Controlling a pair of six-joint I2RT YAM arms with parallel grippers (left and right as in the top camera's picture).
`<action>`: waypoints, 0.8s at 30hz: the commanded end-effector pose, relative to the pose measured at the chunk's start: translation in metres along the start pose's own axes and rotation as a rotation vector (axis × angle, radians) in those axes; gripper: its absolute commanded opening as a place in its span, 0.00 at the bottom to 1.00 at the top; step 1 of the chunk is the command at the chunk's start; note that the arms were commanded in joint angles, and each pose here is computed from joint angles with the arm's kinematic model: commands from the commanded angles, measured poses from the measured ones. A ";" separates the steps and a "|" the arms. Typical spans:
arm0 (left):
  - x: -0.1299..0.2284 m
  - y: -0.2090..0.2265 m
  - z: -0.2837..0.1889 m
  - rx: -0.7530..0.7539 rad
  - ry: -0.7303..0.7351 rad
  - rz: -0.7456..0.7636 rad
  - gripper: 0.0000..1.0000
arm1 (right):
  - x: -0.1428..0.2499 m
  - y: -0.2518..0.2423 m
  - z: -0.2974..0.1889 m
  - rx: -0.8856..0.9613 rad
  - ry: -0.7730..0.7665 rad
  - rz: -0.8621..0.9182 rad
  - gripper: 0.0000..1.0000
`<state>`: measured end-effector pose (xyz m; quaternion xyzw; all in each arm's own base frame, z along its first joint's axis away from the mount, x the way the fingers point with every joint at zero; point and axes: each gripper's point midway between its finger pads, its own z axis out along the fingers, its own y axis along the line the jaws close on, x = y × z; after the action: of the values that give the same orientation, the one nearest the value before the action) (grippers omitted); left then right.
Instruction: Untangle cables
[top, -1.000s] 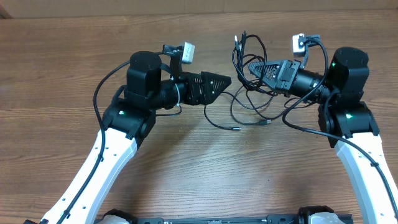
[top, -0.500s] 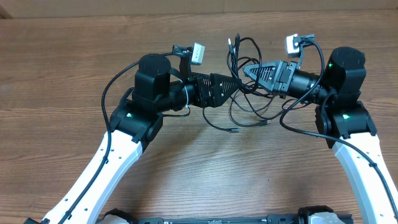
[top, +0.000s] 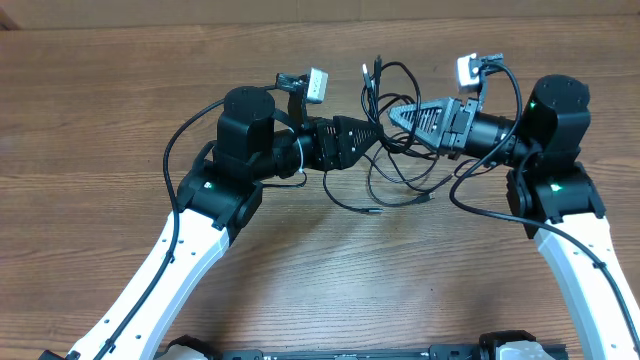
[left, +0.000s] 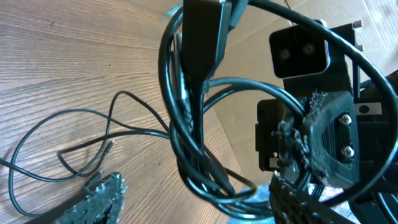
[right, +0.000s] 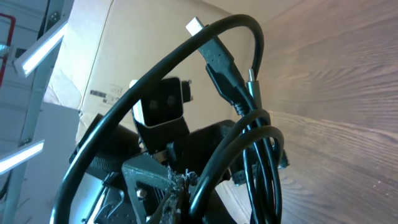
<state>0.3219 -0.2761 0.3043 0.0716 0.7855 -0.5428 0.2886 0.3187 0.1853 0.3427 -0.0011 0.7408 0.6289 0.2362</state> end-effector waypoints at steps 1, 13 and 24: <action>-0.005 -0.005 0.001 0.009 -0.011 0.014 0.76 | 0.007 0.025 0.001 -0.045 0.025 -0.049 0.04; -0.012 0.002 0.001 -0.033 -0.048 0.012 0.56 | 0.013 0.035 0.001 -0.084 0.065 -0.043 0.04; -0.014 0.004 0.001 -0.046 -0.064 0.014 0.41 | 0.016 0.036 0.003 -0.089 0.080 -0.041 0.04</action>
<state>0.3301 -0.2720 0.3030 0.0542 0.7895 -0.5303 0.3042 0.3054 0.1964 0.3507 -0.0247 0.7306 0.6498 0.2080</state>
